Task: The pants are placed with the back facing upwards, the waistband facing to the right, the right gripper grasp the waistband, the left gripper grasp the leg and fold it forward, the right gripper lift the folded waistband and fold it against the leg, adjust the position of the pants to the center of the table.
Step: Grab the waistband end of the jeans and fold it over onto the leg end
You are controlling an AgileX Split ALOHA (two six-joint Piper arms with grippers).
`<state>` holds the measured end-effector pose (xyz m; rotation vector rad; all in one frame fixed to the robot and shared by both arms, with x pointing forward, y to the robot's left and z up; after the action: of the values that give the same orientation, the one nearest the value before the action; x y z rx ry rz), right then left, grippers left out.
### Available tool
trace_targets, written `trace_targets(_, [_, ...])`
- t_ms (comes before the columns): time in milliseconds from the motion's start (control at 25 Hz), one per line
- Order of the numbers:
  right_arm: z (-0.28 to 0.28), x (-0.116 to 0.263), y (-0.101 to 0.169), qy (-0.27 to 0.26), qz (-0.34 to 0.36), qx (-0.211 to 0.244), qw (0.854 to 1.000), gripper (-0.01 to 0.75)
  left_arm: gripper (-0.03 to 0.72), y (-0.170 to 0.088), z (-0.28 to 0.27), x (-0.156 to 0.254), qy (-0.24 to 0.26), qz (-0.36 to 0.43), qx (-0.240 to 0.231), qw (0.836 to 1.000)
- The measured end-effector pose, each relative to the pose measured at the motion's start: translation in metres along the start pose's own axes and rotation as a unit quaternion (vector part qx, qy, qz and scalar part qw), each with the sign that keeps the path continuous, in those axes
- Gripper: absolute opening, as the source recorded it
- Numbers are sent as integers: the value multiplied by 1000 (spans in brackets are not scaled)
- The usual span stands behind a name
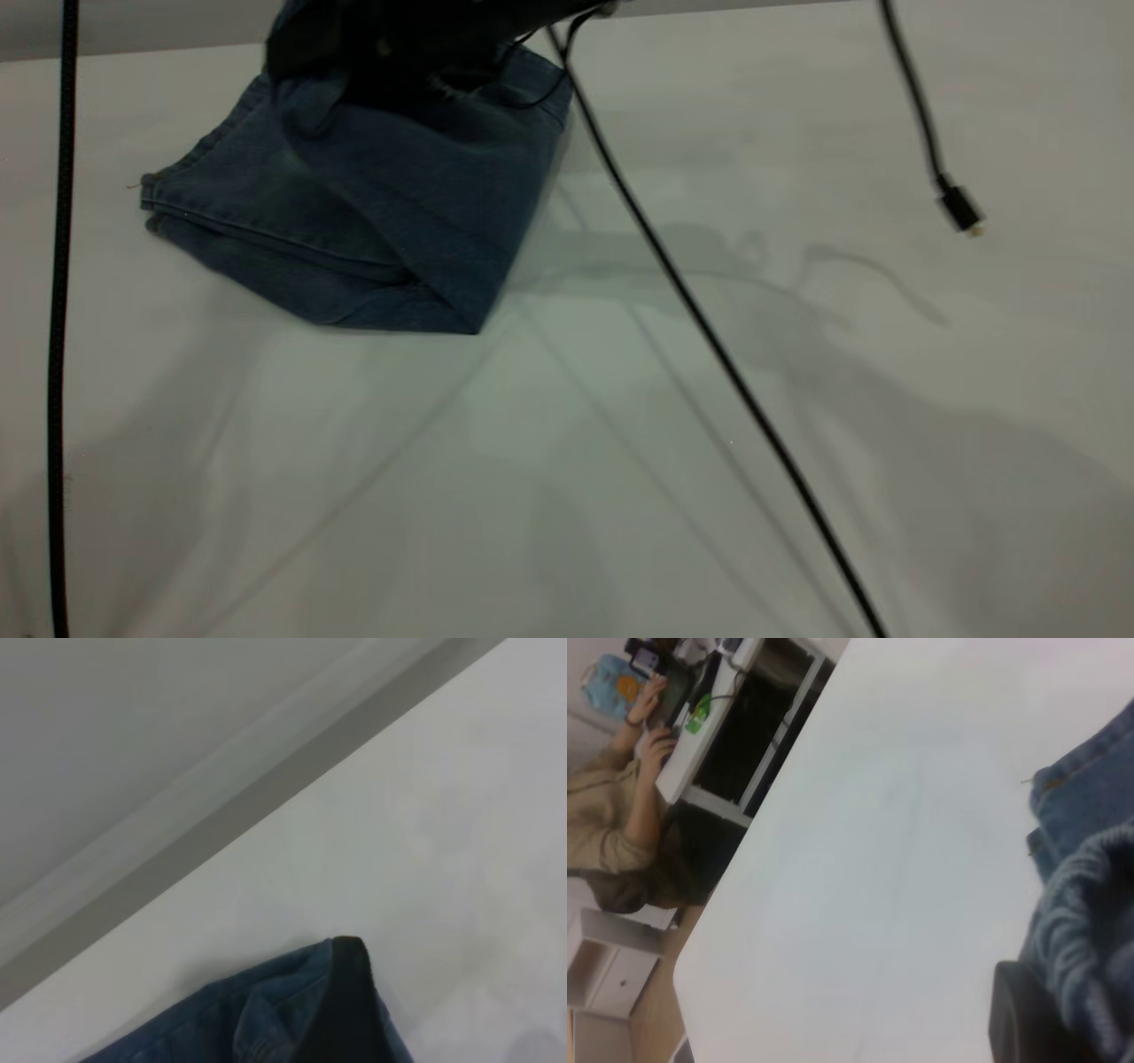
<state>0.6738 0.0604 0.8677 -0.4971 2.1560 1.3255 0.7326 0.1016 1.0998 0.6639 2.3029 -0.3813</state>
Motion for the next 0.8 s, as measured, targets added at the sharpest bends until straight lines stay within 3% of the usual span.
trace_targets(320, [22, -1, 15, -1, -3, -26, 1000, 121, 551, 0, 0, 0, 0, 1, -1, 1000])
trace_targets(640, [22, 0, 16, 1, 17, -31, 999, 455, 551, 0, 0, 0, 0, 1, -1, 1000])
trace_targets(800, [22, -1, 17, 0, 22, -31, 999, 551, 551, 0, 0, 0, 0, 1, -1, 1000])
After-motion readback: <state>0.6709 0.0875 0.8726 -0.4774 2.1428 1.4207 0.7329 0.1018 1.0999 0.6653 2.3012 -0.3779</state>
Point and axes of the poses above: a point on each arm's last joint axis where the gripper is mounted, z pointing out along that axis toward the gripper, y along the wrist's bending axis when the last joint is at zero, x = y × z, the point moved 6 cm from there along z, pointing out along that axis toward the gripper, and after that the axes turned 5 degrees about -z, right-handed, at the moved point
